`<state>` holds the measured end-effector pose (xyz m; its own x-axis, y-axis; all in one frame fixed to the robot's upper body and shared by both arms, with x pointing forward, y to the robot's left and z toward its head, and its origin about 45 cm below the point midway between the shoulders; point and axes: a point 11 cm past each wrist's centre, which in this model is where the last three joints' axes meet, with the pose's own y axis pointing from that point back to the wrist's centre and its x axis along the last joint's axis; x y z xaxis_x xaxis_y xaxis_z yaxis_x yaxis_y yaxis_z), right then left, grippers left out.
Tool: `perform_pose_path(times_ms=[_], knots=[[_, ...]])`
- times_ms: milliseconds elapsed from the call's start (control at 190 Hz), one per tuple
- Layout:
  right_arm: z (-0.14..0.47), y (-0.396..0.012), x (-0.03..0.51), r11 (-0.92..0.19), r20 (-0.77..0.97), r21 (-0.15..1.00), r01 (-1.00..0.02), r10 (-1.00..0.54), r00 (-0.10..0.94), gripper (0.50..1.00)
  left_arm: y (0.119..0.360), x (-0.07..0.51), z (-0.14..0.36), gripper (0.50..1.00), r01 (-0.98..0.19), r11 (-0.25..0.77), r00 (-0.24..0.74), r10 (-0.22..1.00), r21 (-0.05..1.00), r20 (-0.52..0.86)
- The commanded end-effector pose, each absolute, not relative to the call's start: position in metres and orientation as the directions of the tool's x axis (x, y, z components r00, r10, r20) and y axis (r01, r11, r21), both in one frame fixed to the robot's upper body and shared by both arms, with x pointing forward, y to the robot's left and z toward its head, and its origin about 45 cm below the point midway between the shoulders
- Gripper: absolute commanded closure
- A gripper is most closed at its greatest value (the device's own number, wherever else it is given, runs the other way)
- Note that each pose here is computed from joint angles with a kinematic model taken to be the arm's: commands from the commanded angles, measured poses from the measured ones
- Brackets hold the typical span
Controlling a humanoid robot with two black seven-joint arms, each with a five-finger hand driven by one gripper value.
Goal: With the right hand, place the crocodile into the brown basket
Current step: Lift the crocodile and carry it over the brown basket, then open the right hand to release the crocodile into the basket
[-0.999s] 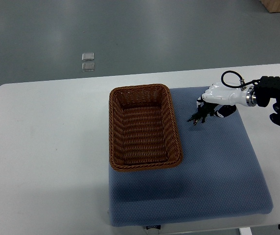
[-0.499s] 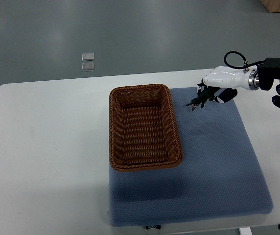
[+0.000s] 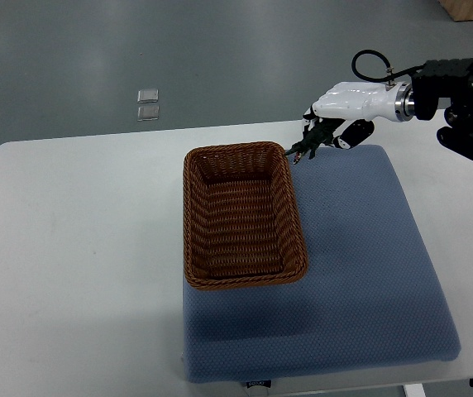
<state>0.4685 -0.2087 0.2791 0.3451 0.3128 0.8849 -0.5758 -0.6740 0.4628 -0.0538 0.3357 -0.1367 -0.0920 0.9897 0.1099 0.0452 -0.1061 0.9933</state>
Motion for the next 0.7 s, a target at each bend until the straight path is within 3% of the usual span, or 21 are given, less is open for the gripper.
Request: perform_pose_path(times_ms=[0,300,636,694], knots=[[0.275,-0.173,0.463,-0.716,0.883,0.463,-0.523,0.320,0.344,1.000,0.336,-0.054,-0.137,0.500,0.045,-0.106,-0.092,0.990,0.993,0.110],[0.250,-0.098,0.439,-0.797,0.879,0.453,-0.400,0.323,0.350,1.000,0.336,-0.054,-0.137,0.500,0.045,-0.106,-0.092,0.990,0.993,0.110],[0.210,-0.107,0.429,-0.780,0.862,0.468,-0.415,0.300,0.408,1.000,0.336,-0.054,-0.137,0.500,0.045,-0.106,-0.092,0.990,0.993,0.110],[0.207,-0.108,0.428,-0.783,0.865,0.461,-0.418,0.292,0.409,0.824,0.336,-0.054,-0.137,0.500,0.045,-0.106,-0.092,0.990,0.993,0.110]])
